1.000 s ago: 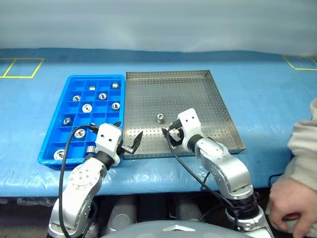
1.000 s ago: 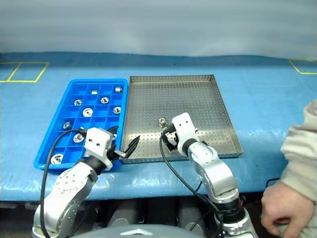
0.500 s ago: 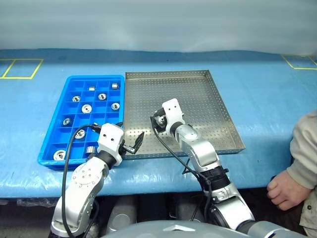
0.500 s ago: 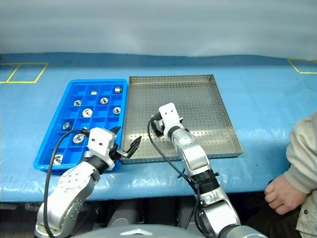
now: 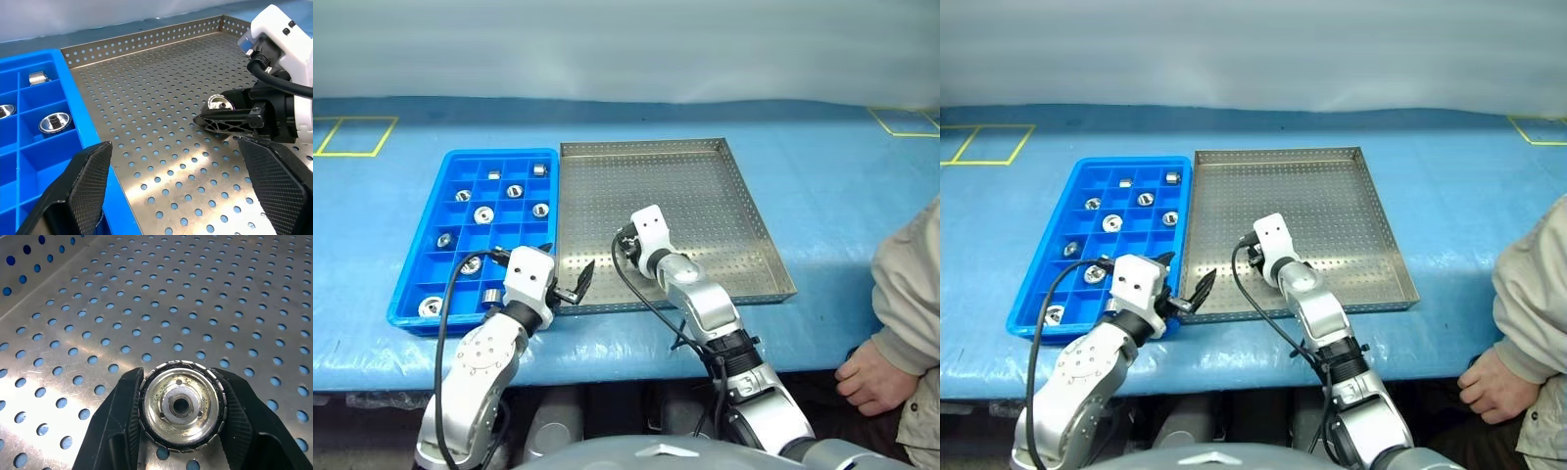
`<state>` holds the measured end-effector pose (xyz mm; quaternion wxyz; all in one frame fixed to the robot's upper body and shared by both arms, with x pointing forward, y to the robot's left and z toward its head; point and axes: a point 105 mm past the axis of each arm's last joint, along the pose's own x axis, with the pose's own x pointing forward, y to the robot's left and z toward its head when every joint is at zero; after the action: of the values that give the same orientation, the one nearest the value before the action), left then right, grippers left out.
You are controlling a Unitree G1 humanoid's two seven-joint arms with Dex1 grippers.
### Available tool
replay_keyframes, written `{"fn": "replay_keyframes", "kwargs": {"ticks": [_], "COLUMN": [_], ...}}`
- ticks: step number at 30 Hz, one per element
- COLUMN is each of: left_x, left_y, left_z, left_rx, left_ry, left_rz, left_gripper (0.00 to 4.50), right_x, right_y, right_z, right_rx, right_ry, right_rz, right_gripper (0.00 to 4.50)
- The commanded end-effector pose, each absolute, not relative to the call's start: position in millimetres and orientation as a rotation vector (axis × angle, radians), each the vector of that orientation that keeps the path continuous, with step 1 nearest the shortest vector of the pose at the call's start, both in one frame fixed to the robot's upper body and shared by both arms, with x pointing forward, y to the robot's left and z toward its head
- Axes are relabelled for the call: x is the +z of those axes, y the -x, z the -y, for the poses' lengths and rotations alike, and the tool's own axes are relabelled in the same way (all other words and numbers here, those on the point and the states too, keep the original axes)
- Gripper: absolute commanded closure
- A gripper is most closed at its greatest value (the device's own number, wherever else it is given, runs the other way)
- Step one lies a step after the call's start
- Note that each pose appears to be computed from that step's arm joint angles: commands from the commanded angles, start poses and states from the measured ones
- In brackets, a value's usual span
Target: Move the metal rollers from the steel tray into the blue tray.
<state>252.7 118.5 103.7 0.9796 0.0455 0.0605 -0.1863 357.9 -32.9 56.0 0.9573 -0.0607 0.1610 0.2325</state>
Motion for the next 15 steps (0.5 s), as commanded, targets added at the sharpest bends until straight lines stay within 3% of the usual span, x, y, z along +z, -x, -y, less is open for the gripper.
{"fn": "replay_keyframes", "kwargs": {"ticks": [1, 7, 15], "left_x": [126, 138, 138], "left_y": [-253, -243, -223], "left_z": [-132, -157, -176], "left_rx": [-0.269, -0.111, 0.015], "left_ry": [-0.090, -0.106, -0.111], "left_rz": [-0.018, 0.016, -0.002], "left_gripper": [0.00, 0.00, 0.00], "right_x": [111, 148, 152], "right_y": [-369, -374, -372], "right_z": [13, -29, -69], "right_rx": [0.520, 0.646, 0.770], "right_ry": [0.141, 0.144, 0.151], "right_rz": [-0.162, -0.069, -0.051], "right_gripper": [2.75, 2.75, 2.75]}}
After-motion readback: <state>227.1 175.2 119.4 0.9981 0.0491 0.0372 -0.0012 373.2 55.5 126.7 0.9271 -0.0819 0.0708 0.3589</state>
